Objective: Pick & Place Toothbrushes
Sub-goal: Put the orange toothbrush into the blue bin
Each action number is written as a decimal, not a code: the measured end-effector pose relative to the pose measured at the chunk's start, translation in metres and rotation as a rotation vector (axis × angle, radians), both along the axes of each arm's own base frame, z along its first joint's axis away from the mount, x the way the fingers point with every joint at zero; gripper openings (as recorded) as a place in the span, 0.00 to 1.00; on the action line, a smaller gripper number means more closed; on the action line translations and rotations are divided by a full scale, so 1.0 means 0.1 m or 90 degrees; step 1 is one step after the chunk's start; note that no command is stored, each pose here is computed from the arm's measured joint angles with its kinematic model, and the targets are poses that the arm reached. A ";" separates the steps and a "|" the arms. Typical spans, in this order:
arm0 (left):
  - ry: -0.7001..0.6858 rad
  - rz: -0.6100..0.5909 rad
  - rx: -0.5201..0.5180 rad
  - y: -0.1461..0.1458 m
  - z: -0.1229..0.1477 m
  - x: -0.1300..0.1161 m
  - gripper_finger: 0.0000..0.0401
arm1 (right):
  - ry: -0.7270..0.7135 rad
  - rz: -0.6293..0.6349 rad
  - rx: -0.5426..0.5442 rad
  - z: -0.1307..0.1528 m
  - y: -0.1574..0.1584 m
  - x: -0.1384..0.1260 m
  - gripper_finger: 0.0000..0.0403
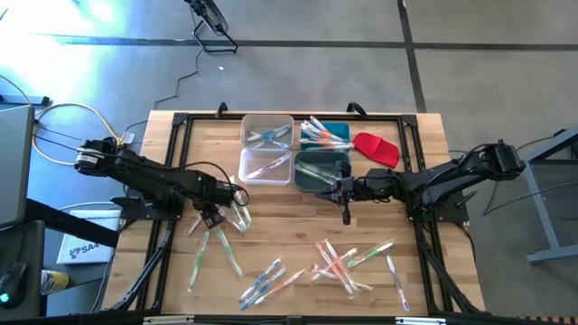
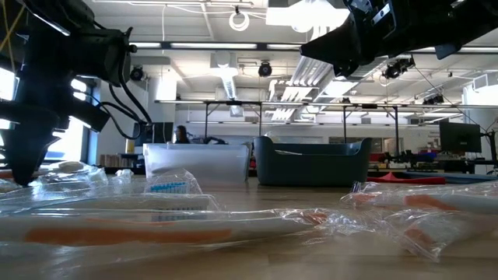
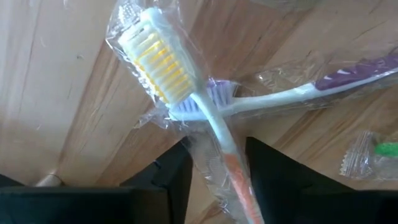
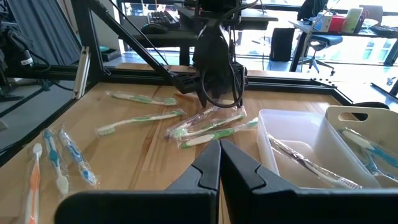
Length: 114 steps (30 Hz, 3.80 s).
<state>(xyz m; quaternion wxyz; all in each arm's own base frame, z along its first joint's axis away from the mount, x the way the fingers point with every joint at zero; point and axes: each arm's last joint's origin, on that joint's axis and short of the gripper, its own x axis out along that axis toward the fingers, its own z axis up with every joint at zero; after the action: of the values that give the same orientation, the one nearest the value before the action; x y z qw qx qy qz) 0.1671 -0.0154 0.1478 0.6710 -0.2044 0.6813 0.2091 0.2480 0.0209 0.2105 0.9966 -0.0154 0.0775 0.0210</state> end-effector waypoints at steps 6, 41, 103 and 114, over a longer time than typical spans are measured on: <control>0.000 0.000 -0.001 0.00 0.00 0.00 0.29 | 0.000 0.000 0.000 0.00 0.00 0.00 0.01; -0.047 -0.048 0.011 -0.01 0.28 0.18 0.07 | 0.000 0.000 -0.002 0.00 0.00 0.00 0.01; -0.855 -0.365 0.140 0.70 1.10 1.59 0.07 | -0.045 -0.047 -0.009 0.07 -0.02 0.01 0.01; -0.890 -0.440 0.165 0.50 1.09 1.67 0.07 | -0.089 -0.174 0.055 0.12 -0.08 0.01 0.02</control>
<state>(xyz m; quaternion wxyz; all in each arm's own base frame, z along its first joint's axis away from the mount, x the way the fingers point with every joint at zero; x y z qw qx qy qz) 0.3345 0.0350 0.2565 0.9890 0.0144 0.0969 -0.1106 0.2491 0.0127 0.2223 0.9929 0.0364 0.0084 -0.1127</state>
